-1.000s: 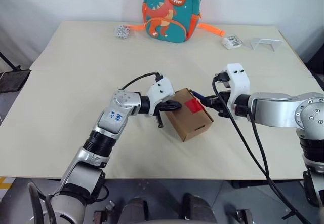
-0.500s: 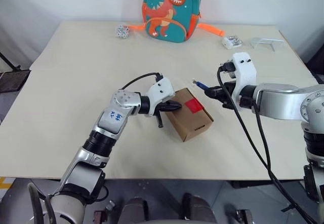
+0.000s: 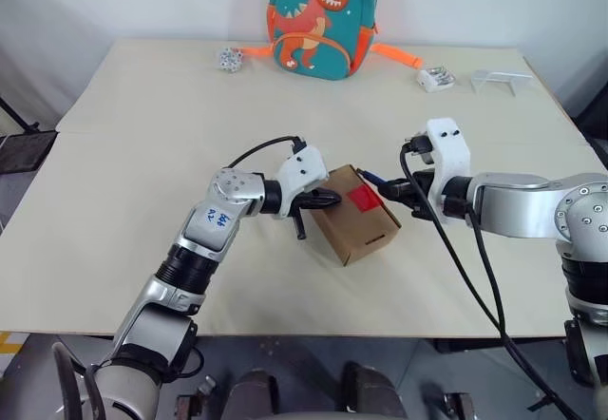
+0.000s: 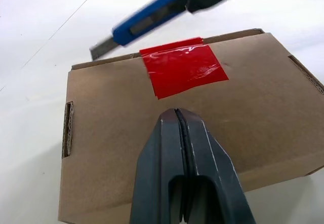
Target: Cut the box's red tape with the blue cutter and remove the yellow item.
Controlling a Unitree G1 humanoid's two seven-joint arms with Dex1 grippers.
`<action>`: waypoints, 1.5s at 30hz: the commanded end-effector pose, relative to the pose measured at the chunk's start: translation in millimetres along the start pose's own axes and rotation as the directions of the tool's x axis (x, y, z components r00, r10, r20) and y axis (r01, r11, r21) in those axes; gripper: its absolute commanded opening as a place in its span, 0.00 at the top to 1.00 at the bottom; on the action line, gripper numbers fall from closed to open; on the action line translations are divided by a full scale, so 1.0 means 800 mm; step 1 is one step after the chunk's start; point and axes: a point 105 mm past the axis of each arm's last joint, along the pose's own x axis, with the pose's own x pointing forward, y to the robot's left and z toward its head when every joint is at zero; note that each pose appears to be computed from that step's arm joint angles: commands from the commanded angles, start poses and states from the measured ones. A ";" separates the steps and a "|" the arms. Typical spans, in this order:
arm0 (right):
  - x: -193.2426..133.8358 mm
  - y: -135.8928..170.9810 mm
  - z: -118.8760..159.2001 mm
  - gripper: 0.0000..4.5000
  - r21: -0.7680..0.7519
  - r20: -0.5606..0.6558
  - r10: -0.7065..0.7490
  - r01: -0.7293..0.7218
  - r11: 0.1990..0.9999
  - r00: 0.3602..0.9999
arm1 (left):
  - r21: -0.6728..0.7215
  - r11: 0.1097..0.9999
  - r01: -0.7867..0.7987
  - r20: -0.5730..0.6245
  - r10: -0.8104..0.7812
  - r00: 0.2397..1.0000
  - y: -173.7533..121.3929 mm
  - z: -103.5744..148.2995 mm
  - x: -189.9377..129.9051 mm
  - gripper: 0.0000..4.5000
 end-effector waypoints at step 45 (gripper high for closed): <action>-0.005 0.012 -0.003 0.98 -0.022 0.004 0.041 -0.041 0.999 0.999 | 0.007 1.000 0.012 -0.038 -0.012 0.999 -0.004 -0.005 -0.003 1.00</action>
